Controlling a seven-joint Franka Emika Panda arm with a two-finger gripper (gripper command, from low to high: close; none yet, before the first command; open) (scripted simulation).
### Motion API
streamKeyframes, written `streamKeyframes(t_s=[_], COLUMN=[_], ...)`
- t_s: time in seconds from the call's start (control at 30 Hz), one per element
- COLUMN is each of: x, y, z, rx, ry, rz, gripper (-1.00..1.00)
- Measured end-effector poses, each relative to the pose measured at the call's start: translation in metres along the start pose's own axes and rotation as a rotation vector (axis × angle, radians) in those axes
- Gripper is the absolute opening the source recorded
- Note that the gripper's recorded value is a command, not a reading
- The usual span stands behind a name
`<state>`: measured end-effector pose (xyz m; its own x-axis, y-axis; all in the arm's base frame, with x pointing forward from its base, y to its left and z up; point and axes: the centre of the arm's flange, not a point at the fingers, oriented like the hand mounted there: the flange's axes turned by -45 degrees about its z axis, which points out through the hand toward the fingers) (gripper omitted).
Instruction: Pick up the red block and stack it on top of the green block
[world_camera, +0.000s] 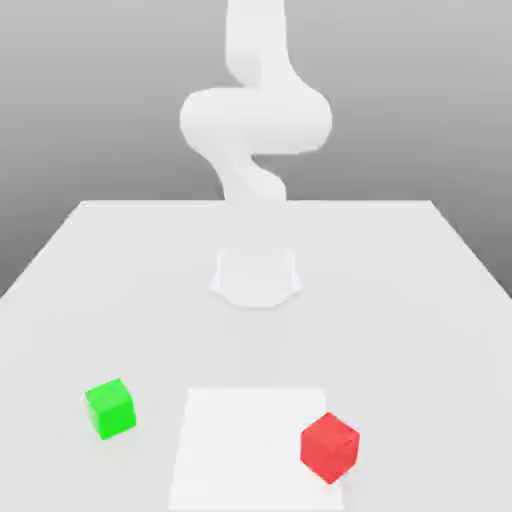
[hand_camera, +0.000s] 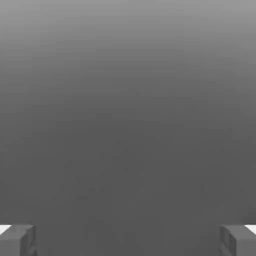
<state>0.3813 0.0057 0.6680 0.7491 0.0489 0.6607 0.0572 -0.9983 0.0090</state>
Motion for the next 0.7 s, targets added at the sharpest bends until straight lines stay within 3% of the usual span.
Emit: streamKeyframes(t_s=[0.33,0.7], x=[-0.065,-0.222], y=[-0.039,-0.084], z=[0.206,0.361], rx=[0.122,0.233], ry=[-0.306,-0.627], rz=[-0.264,-0.579], gripper=[0.00,0.00])
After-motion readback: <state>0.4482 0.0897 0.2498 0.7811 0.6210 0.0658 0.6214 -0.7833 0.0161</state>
